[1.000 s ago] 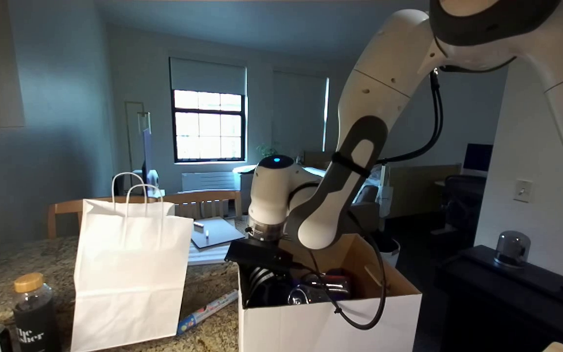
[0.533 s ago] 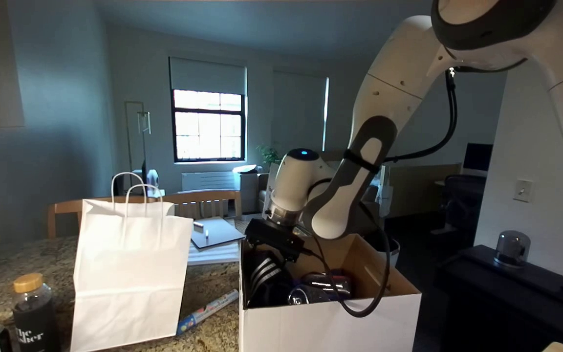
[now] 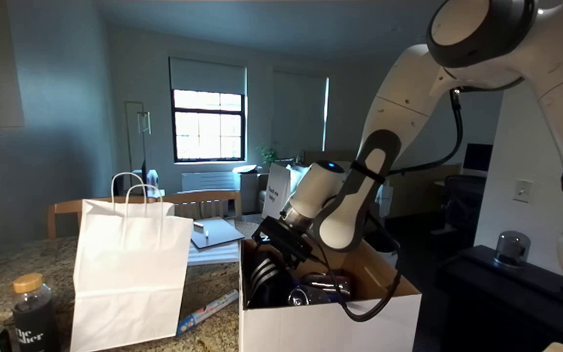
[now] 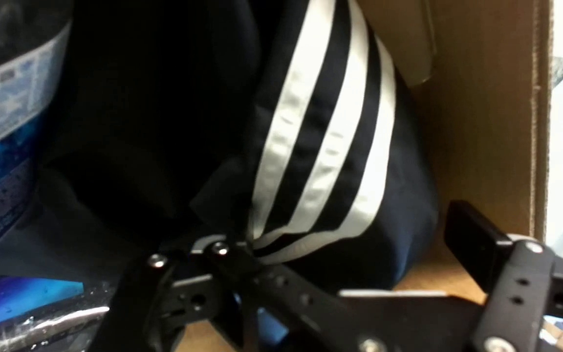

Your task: Take the jacket out of the box

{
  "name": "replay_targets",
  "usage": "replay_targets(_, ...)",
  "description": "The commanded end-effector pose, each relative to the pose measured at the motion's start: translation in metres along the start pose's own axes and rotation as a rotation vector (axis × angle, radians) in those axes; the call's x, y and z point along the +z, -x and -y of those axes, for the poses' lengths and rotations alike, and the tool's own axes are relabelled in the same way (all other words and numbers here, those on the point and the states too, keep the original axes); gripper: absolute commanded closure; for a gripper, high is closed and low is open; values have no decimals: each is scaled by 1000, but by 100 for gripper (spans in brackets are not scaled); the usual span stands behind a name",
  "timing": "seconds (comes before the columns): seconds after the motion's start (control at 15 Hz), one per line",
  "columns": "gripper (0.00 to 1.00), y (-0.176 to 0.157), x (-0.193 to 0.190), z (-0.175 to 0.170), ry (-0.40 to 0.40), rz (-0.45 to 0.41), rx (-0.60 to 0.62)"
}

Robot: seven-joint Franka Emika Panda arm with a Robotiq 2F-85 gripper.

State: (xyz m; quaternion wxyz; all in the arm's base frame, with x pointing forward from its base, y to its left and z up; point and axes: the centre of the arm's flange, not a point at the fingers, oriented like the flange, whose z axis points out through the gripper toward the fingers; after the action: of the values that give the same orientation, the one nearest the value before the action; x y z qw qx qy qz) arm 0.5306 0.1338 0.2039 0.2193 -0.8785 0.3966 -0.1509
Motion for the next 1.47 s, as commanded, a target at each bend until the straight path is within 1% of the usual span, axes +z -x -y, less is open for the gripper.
replay_targets(0.0, 0, -7, 16, 0, -75, 57, -48)
replay_targets(0.2, 0, 8, 27, -1, -69, 79, -65)
replay_targets(0.27, 0, 17, 30, -2, -55, 74, -63)
replay_targets(0.33, 0, 24, 30, -5, -43, 67, -60)
replay_targets(0.47, 0, 30, 27, -14, -9, 16, -20)
replay_targets(0.53, 25, 29, 25, -21, 20, -14, -11)
replay_targets(0.6, 26, 28, 23, -25, 41, -28, -3)
replay_targets(0.67, 33, 25, 23, -29, 58, -44, 3)
replay_targets(0.8, 47, 23, 27, -33, 76, -44, 1)
replay_targets(1.0, 66, 30, 34, -34, 74, 8, -29)
replay_targets(1.2, 87, 39, 31, -37, 72, 44, -24)
replay_targets(1.27, 90, 42, 25, -39, 58, 59, -21)
replay_targets(1.4, 93, 48, 12, -42, 38, 95, -28)
